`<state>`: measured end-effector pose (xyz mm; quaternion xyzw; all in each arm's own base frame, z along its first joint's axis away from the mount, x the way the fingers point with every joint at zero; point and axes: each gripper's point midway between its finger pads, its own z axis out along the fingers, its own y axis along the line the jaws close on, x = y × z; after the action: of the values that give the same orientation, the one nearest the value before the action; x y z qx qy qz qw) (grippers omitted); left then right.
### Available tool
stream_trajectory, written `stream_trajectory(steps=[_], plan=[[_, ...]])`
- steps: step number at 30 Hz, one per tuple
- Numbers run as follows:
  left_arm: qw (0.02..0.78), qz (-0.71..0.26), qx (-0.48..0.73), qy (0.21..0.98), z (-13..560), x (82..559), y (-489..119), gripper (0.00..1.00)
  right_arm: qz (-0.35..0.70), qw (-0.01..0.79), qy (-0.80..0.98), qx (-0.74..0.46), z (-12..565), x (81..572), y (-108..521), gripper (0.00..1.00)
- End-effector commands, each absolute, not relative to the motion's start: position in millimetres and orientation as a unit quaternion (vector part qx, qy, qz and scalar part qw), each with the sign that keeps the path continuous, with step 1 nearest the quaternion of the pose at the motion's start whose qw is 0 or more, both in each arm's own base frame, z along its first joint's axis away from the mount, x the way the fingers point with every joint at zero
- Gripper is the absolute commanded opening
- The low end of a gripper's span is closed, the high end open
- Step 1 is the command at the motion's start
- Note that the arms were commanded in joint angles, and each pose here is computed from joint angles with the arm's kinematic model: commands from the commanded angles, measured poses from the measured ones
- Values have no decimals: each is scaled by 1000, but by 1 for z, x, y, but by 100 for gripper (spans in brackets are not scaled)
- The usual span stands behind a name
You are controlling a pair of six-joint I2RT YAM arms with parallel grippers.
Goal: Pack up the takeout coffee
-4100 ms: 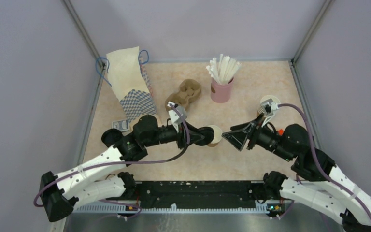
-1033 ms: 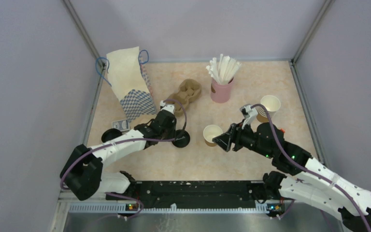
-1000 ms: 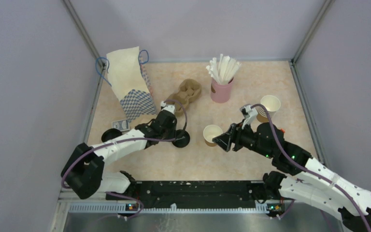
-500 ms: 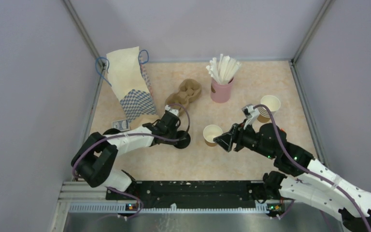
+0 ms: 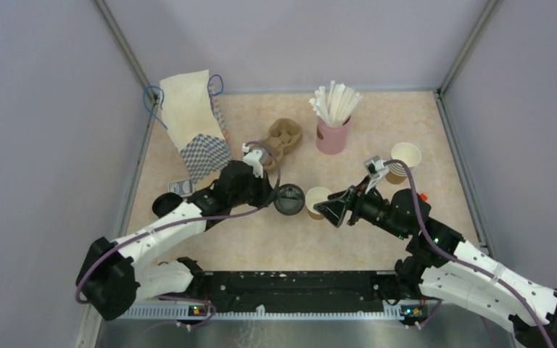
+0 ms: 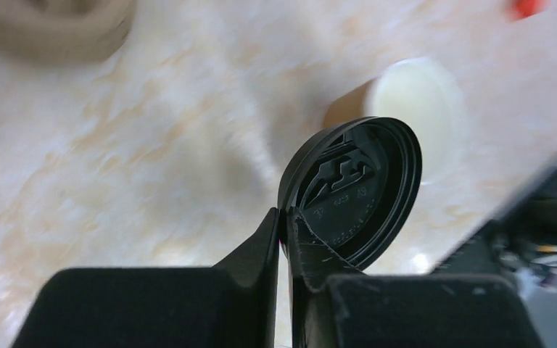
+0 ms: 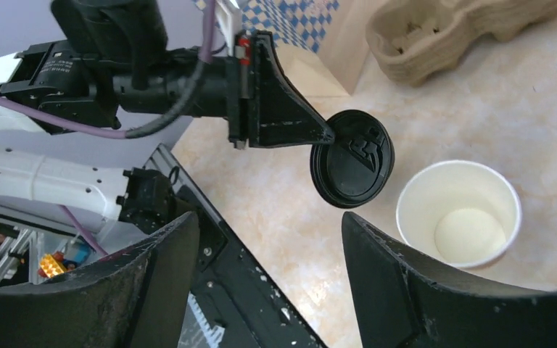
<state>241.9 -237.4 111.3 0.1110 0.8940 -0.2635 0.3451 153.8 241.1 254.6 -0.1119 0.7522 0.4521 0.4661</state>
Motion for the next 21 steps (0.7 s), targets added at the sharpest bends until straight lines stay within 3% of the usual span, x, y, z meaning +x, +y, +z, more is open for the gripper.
stream_trajectory(steps=[1, 10, 17, 21], plan=[[409, -433, 132, 792, 201, 231, -274, 12, 523, 556, 630, -143, 322, 149, 246, 74], [346, -622, 132, 690, 300, 187, -299, 15, 514, 764, 325, -214, 420, 100, 195, 85], [252, -735, 218, 590, 343, 142, -311, 17, 445, 778, 181, -404, 408, 46, 210, 85], [224, -753, 237, 571, 347, 135, -312, 17, 400, 793, 190, -419, 396, 59, 214, 83]])
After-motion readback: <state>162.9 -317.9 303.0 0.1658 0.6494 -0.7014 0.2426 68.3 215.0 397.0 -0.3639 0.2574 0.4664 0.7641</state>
